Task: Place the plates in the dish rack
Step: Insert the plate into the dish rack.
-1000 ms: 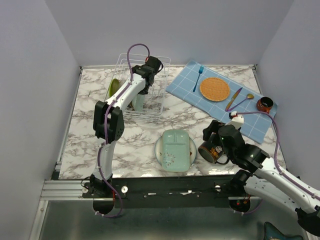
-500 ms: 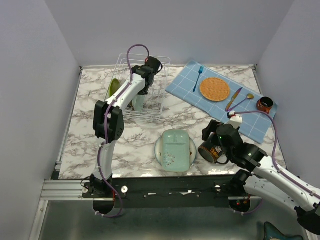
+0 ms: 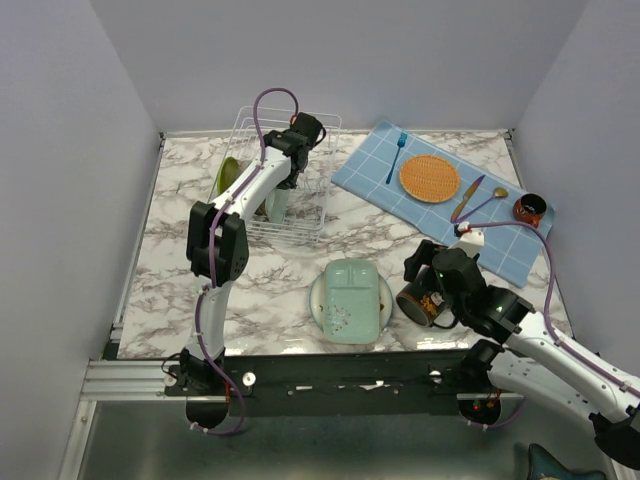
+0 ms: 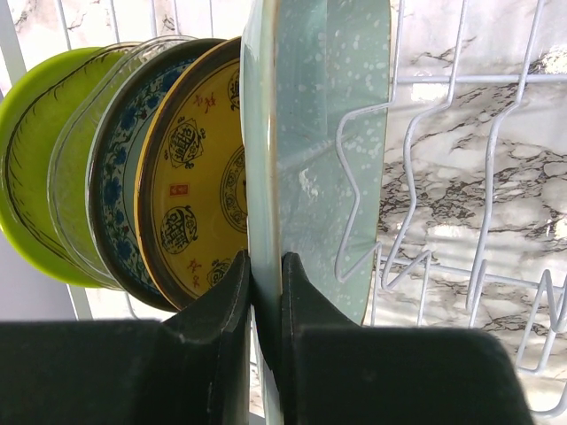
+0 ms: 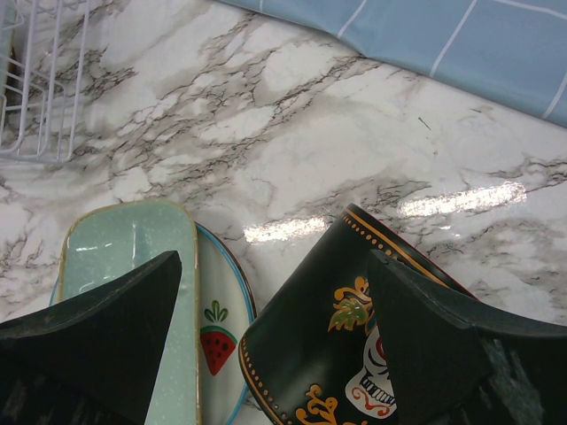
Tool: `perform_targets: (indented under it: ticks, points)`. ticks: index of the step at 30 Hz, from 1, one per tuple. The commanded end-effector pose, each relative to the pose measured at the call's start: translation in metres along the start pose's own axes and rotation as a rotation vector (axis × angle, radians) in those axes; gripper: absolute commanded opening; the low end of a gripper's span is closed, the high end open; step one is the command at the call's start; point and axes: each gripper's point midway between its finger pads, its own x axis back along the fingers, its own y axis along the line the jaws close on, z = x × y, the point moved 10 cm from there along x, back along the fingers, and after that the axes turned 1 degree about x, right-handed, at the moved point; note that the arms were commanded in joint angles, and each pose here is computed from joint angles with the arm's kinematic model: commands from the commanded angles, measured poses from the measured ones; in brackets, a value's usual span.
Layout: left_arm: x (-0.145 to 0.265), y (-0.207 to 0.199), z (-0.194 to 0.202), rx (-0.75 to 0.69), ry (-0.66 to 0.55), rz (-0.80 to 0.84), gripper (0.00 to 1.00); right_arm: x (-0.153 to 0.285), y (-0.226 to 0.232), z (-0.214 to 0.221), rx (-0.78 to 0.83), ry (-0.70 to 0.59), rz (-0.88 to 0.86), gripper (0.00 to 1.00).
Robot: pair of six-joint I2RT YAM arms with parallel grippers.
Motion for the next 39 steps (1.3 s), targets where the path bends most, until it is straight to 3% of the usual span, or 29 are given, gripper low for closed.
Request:
perform_targets:
  ticks: [1,39]
  points:
    - [0.01,0.009,-0.005,0.024,-0.033,-0.032,0.0,-0.001,0.0,0.0,-0.005,-0.011,0.006,0.94]
    - [0.054,0.045,-0.028,0.157,-0.209,-0.118,0.0,-0.005,0.003,0.003,0.004,0.009,0.001,0.94]
